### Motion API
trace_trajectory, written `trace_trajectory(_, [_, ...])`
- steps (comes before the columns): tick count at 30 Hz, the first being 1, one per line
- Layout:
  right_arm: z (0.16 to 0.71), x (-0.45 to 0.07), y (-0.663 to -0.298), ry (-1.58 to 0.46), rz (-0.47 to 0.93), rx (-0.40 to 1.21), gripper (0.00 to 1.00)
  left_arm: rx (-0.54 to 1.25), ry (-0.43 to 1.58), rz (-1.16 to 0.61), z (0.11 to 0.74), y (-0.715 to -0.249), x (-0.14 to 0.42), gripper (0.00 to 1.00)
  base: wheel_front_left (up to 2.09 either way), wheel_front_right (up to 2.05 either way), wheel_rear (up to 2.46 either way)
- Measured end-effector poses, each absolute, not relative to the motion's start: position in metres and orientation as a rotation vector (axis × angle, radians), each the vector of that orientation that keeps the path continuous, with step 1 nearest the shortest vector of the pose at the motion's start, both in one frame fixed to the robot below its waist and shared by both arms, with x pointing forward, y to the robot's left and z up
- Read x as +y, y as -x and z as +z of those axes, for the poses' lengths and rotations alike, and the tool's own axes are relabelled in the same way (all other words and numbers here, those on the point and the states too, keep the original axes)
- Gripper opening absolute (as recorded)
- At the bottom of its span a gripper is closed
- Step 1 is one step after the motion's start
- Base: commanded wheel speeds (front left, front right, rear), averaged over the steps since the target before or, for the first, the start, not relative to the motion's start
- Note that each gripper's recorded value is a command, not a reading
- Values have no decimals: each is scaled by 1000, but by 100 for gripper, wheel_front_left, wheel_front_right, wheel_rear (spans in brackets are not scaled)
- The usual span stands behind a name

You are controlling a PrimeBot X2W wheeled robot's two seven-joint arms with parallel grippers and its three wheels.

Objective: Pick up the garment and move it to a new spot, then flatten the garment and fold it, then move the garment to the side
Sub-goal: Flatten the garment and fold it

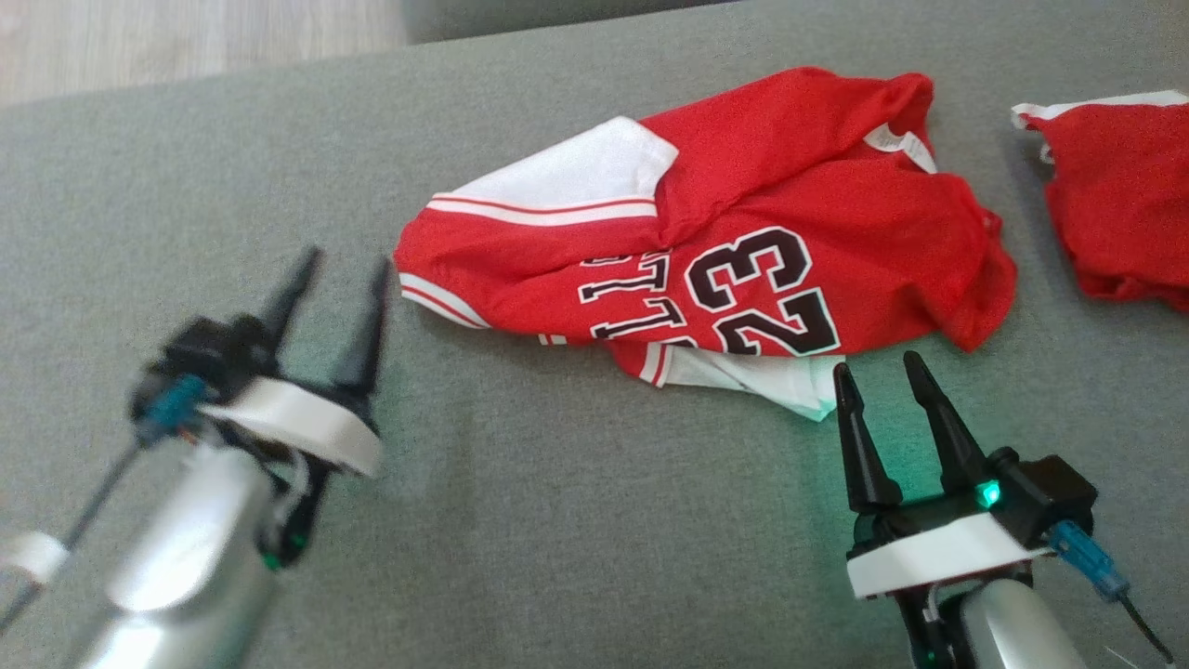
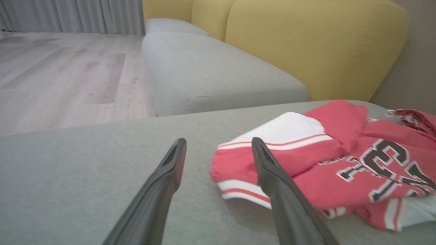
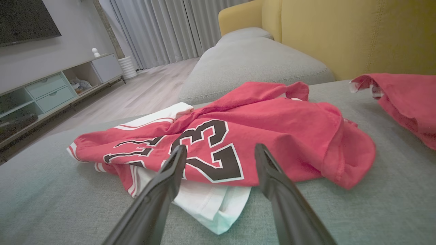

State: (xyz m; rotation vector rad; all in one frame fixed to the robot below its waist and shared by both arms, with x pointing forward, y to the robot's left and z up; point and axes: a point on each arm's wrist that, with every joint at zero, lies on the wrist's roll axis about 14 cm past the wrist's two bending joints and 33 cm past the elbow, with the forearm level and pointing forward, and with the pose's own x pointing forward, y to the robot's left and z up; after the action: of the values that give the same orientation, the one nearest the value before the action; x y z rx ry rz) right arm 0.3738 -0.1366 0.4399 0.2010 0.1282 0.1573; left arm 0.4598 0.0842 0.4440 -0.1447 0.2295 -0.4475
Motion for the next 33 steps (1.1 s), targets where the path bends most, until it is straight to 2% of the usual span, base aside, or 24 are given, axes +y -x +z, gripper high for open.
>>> trace_trajectory(5, [431, -132, -382, -202, 172, 151, 100, 147, 13, -512, 491, -503, 100, 100, 0, 0, 0])
trace_trajectory(11, [424, -130, -396, -198, 180, 163, 100, 153, -100, -676, 525, -544, 55, 100, 0, 0, 0])
trace_trajectory(17, [417, -139, -406, -184, 158, 175, 100, 376, -141, -808, 479, -549, 21, 100, 0, 0, 0])
trace_trajectory(24, [407, -166, -403, -166, 79, 205, 100, 739, -220, -852, 382, -537, 26, 100, 0, 0, 0])
trace_trajectory(27, [402, -175, -400, -168, 48, 222, 100, 845, -176, -883, 362, -528, 22, 100, 0, 0, 0])
trace_trajectory(28, [400, -177, -399, -166, 43, 227, 100, 857, -167, -891, 363, -528, 21, 54, 0, 0, 0])
trace_trajectory(29, [399, -178, -398, -165, 39, 231, 100, 857, -171, -902, 363, -529, 20, 42, 0, 0, 0])
trace_trajectory(30, [398, -179, -398, -164, 37, 234, 100, 845, -184, -913, 365, -530, 20, 0, 0, 0, 0])
trace_trajectory(33, [399, -177, -399, -172, 40, 228, 100, 765, -243, -953, 371, -528, 17, 0, 0, 0, 0])
